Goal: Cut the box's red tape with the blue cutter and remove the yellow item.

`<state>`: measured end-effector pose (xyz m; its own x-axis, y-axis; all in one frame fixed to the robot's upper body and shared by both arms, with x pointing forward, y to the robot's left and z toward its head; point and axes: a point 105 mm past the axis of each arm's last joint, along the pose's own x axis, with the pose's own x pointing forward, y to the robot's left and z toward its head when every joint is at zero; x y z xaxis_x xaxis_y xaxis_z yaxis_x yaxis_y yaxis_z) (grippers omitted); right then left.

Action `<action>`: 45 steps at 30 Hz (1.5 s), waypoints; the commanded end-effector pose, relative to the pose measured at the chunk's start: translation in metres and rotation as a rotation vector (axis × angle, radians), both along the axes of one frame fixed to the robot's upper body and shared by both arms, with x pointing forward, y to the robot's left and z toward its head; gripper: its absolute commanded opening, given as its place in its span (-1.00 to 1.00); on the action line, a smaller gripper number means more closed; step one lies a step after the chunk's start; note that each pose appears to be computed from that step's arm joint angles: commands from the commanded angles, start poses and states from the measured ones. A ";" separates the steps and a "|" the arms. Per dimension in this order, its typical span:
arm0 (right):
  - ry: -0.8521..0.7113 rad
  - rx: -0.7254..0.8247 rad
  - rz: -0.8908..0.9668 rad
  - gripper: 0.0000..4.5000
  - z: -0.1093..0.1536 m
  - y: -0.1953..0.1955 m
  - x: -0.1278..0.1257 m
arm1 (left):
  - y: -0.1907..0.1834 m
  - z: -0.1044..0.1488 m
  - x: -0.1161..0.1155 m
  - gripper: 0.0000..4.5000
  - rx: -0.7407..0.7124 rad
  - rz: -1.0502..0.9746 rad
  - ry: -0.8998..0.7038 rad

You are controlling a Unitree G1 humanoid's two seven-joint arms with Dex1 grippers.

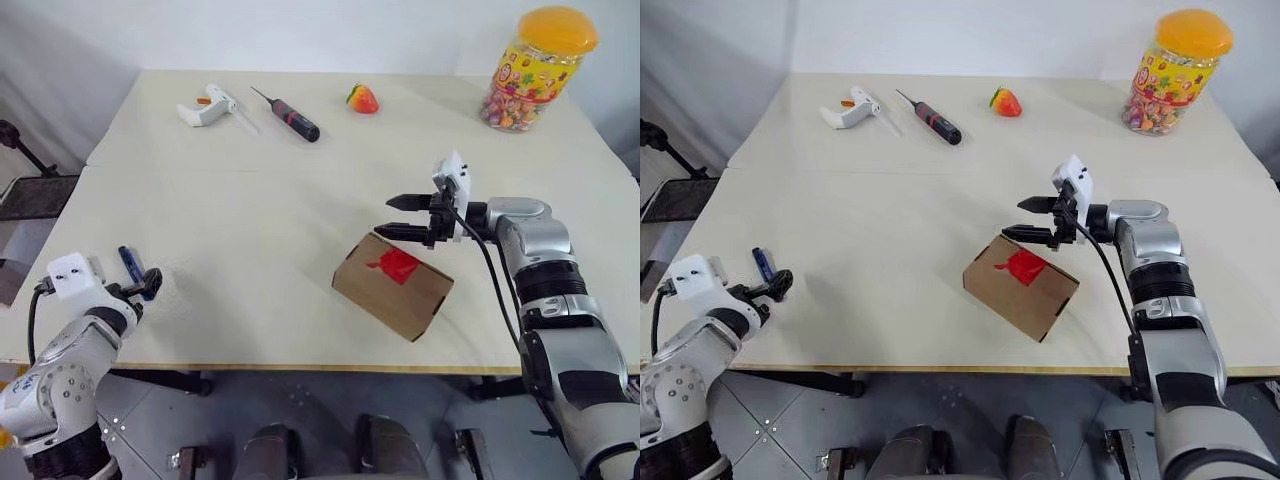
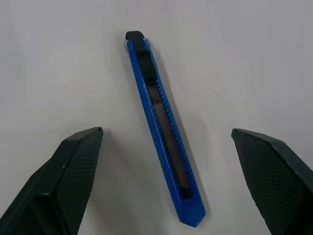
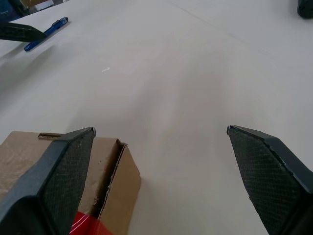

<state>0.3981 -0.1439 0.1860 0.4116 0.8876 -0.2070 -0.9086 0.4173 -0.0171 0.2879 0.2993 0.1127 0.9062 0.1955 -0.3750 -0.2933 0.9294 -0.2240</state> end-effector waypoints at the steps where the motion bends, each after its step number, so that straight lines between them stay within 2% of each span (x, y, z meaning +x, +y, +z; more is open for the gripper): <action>1: -0.057 0.023 -0.011 1.00 0.018 -0.004 0.000 | -0.007 -0.031 -0.013 0.99 -0.046 0.011 0.162; 2: -0.060 0.025 -0.013 1.00 0.019 -0.003 0.001 | -0.005 -0.031 -0.017 0.99 -0.041 0.034 0.182; 4: -0.060 0.029 -0.011 1.00 0.019 -0.002 0.000 | 0.002 -0.032 -0.027 0.81 0.005 0.092 0.228; 7: -0.056 0.020 -0.011 1.00 0.016 -0.001 0.001 | -0.002 -0.038 -0.030 0.50 0.014 0.068 0.296; 11: -0.058 0.022 -0.013 1.00 0.017 0.000 0.002 | -0.002 -0.042 -0.032 0.50 0.008 0.083 0.333; 16: -0.062 0.024 -0.016 1.00 0.019 0.000 0.002 | -0.001 -0.042 -0.030 0.00 0.001 0.106 0.327; 26: -0.062 0.016 -0.022 1.00 0.019 -0.002 0.002 | 0.007 -0.041 -0.023 0.00 0.006 0.101 0.310; 29: -0.061 0.016 -0.021 1.00 0.019 0.000 0.002 | 0.014 -0.040 -0.021 -0.24 0.019 0.103 0.300; 31: -0.059 0.016 -0.020 1.00 0.020 0.000 0.002 | 0.014 -0.040 -0.019 -0.49 0.015 0.083 0.295; 38: -0.059 0.013 -0.024 1.00 0.022 -0.001 0.003 | 0.019 -0.036 -0.016 -0.49 0.029 0.091 0.287; 39: -0.061 0.013 -0.025 1.00 0.023 -0.001 0.003 | 0.018 -0.036 -0.016 -0.65 0.030 0.082 0.287; 40: -0.062 0.013 -0.025 1.00 0.024 -0.002 0.003 | 0.018 -0.036 -0.016 -0.70 0.030 0.075 0.283; 45: -0.066 0.013 -0.024 1.00 0.024 -0.002 0.003 | 0.018 -0.035 -0.017 -0.70 0.036 0.064 0.283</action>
